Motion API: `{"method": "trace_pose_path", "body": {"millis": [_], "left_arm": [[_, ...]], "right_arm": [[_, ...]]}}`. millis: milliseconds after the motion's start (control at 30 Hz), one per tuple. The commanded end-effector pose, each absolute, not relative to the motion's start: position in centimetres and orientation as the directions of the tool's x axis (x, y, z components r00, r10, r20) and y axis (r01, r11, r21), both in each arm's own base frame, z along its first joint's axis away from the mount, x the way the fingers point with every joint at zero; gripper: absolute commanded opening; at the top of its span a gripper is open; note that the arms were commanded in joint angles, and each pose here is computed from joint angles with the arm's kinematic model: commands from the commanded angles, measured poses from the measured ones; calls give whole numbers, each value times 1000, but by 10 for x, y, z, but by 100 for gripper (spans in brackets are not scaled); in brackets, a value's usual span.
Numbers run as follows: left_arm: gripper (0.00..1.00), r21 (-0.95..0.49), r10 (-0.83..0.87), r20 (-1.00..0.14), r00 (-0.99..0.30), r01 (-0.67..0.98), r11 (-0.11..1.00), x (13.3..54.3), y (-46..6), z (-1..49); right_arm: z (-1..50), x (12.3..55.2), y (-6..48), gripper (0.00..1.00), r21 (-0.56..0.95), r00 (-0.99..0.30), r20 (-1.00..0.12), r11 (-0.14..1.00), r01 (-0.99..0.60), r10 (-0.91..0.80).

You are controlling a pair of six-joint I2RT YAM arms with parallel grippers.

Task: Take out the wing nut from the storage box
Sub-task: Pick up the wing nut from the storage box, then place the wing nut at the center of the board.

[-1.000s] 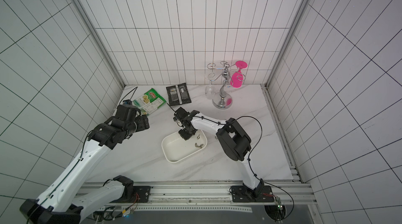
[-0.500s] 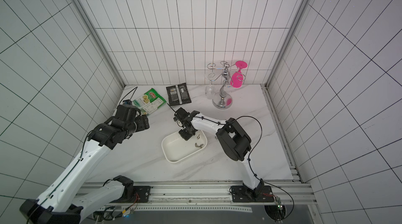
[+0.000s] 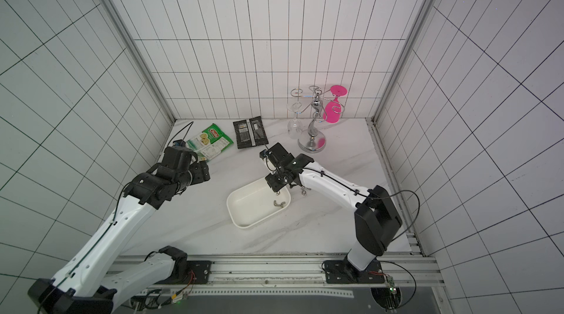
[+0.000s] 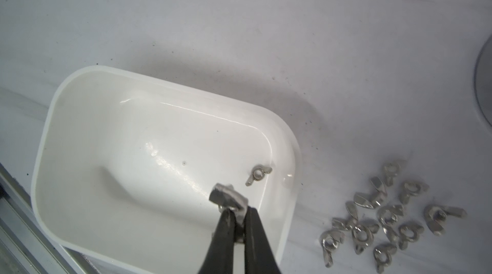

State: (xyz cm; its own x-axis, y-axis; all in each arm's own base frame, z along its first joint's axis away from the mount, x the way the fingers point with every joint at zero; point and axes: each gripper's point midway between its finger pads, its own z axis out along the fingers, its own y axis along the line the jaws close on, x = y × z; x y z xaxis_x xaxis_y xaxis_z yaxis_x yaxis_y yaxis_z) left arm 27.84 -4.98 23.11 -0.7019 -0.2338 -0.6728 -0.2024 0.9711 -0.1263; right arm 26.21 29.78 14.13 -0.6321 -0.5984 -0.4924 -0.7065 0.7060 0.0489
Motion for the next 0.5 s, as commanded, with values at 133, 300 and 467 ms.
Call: {"method": "trace_pose_path", "body": {"millis": [133,300,467], "left_arm": [[85,-154,-233,-686,-689,-176,972,287,-57,240],[85,-156,-233,-687,-688,-174,972,289,-58,241],[85,-161,-235,-684,-691,-170,972,291,-60,242]], "right_arm": [[107,285,198,7,26,-829,-444,920,-392,-341],[85,288,161,7,31,-873,-435,965,-259,-220],[68,287,155,7,27,-891,-402,970,-243,-212]]}}
